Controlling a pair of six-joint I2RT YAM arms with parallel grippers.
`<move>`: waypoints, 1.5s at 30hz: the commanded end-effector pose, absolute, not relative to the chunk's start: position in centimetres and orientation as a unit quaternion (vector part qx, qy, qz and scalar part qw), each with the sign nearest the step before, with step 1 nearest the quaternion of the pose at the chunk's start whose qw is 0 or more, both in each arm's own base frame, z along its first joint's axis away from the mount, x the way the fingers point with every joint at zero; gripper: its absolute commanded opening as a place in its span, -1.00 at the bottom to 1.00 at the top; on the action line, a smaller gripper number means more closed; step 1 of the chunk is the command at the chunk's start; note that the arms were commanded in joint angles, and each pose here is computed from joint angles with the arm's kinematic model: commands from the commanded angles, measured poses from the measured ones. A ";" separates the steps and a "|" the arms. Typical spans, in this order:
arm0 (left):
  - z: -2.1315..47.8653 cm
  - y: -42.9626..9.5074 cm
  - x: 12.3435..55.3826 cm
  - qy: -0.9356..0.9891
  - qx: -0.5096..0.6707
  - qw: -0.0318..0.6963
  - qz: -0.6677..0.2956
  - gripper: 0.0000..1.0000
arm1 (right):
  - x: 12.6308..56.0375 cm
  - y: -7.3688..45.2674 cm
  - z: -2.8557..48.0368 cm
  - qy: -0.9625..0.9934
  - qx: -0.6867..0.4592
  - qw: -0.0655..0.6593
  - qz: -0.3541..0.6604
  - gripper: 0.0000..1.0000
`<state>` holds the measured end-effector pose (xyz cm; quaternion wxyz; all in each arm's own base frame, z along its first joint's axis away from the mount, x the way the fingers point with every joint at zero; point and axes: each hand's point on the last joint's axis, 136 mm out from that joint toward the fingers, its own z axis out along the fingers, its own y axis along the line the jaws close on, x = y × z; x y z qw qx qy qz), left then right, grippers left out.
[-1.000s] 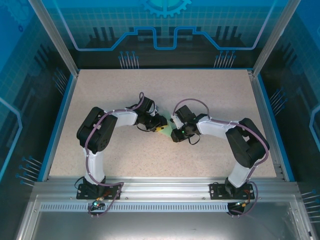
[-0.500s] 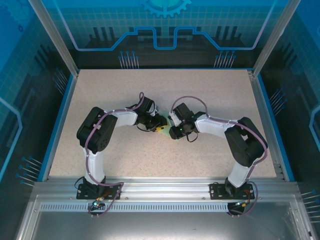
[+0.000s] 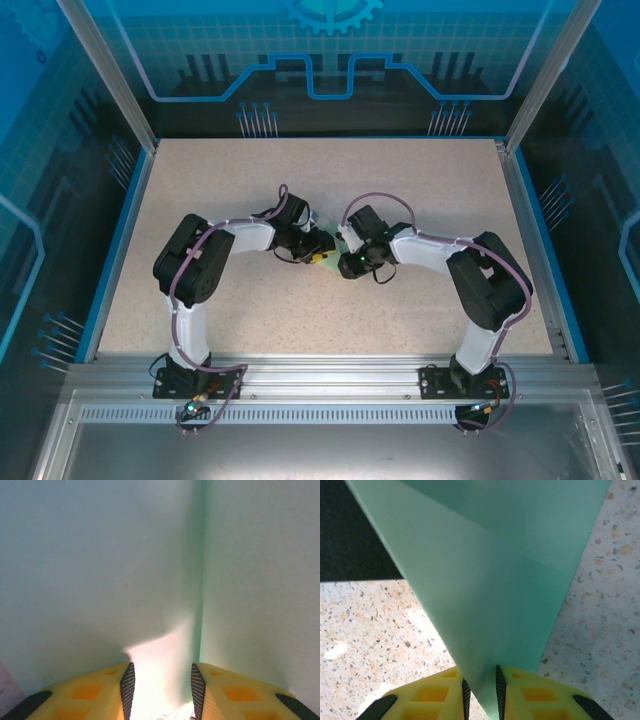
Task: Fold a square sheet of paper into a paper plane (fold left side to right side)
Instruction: Fourth fold the wing at the center of the table.
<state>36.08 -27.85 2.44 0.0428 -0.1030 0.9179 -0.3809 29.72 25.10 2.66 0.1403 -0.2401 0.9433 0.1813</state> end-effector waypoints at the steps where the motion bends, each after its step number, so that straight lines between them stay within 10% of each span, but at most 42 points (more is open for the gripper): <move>1: 2.4 -27.4 35.0 0.922 -0.094 0.040 -0.373 -0.21 | 30.4 25.4 2.8 0.938 -0.245 0.139 0.202 -0.52; 45: 4.9 -28.2 35.1 0.905 -0.064 0.069 -0.415 -0.12 | 31.8 25.8 2.1 0.921 -0.229 0.106 0.297 -0.64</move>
